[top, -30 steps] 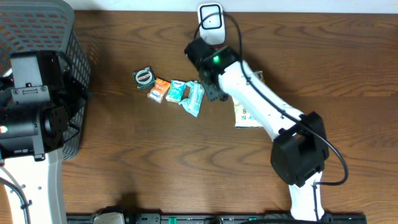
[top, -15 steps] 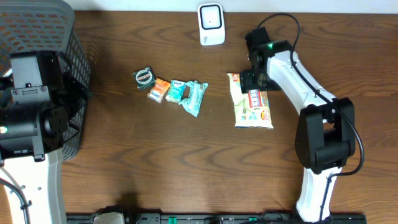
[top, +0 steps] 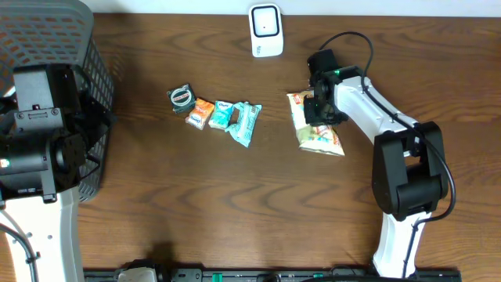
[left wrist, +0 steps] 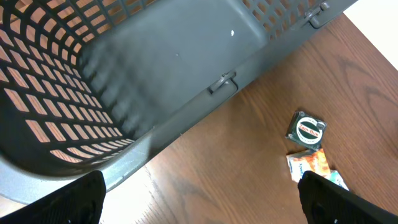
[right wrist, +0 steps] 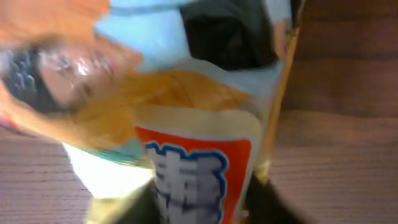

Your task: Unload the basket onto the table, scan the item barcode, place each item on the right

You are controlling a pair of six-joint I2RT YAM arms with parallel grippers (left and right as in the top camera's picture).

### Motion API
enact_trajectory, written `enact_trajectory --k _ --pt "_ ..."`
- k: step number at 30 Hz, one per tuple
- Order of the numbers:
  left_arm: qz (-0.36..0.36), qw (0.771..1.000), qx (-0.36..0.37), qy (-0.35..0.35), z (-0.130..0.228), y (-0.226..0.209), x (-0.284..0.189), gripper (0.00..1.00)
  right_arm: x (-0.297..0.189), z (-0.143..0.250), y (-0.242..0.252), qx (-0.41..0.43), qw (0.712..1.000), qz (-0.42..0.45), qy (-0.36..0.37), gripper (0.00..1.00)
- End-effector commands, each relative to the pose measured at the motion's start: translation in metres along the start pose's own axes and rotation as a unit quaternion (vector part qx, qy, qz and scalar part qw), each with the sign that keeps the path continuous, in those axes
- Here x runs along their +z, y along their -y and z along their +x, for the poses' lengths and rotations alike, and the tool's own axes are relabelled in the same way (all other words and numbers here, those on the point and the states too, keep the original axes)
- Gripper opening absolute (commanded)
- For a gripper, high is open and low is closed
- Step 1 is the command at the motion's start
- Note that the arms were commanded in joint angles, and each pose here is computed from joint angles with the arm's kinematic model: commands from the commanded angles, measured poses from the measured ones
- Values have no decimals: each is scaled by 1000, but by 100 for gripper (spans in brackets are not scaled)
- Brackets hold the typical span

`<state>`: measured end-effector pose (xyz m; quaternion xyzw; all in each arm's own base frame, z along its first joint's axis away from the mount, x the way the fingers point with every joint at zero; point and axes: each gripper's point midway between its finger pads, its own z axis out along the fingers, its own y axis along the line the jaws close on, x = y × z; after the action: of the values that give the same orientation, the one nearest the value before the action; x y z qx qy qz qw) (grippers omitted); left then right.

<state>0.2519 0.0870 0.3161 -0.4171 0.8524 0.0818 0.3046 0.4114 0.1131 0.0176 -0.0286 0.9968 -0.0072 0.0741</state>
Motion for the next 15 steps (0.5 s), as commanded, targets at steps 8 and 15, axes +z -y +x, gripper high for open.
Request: enact_trajectory --k 8,15 --pt "-8 1000 -8 0 0 -3 2 98 -42 -40 -31 -6 996 -61 60 1" --pt "-8 1000 -8 0 0 -3 2 97 -115 -123 -67 -20 969 -107 224 1"
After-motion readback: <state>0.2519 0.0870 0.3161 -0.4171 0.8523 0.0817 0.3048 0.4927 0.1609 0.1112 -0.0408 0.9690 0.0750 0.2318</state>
